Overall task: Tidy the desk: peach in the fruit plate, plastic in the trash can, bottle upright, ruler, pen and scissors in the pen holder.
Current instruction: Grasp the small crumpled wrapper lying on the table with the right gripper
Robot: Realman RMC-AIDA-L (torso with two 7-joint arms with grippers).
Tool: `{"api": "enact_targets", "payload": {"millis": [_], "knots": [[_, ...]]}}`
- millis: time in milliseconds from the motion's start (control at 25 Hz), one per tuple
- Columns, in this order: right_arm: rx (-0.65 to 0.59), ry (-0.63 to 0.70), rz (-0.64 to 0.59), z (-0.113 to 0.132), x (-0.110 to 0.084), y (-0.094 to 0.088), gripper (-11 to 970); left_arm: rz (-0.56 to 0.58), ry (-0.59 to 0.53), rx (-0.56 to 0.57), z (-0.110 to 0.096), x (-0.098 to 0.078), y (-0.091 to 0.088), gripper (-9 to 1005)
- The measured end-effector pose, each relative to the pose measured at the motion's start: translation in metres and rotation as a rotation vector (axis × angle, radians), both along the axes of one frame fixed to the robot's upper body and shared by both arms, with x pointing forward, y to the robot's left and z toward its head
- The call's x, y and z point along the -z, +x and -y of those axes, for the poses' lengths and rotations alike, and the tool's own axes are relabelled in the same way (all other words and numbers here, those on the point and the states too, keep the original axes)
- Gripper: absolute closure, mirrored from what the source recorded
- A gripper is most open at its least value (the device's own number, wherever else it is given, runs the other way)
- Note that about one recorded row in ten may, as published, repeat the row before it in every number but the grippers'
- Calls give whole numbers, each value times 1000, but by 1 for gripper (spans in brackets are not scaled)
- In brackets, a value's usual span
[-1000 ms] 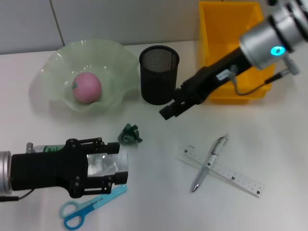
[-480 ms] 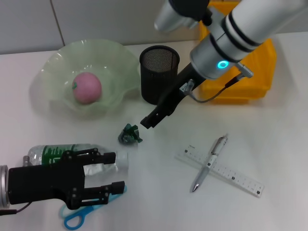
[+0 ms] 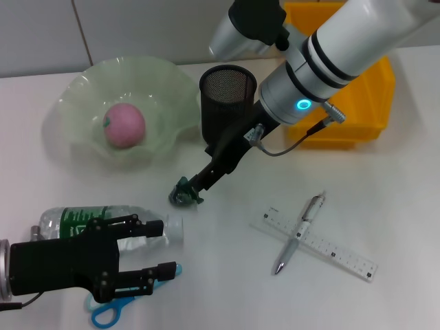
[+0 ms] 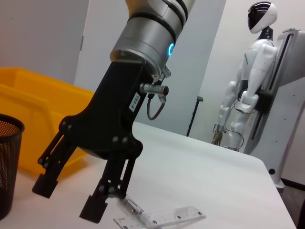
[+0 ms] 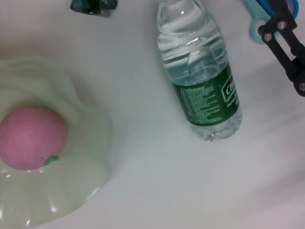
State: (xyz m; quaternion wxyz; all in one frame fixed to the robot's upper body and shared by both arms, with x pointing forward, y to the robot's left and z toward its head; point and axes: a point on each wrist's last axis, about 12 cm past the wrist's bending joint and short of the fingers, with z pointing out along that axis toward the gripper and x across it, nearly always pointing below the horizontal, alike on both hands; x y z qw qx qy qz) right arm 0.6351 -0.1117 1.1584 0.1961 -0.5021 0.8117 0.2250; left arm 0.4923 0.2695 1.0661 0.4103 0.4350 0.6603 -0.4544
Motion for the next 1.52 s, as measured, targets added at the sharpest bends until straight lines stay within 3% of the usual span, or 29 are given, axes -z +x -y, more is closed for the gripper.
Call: {"api": "enact_targets", "payload": {"millis": [1520], "knots": [[25,2,12,-12,25,2,152,12,1,13,0,-4,3,268]]}}
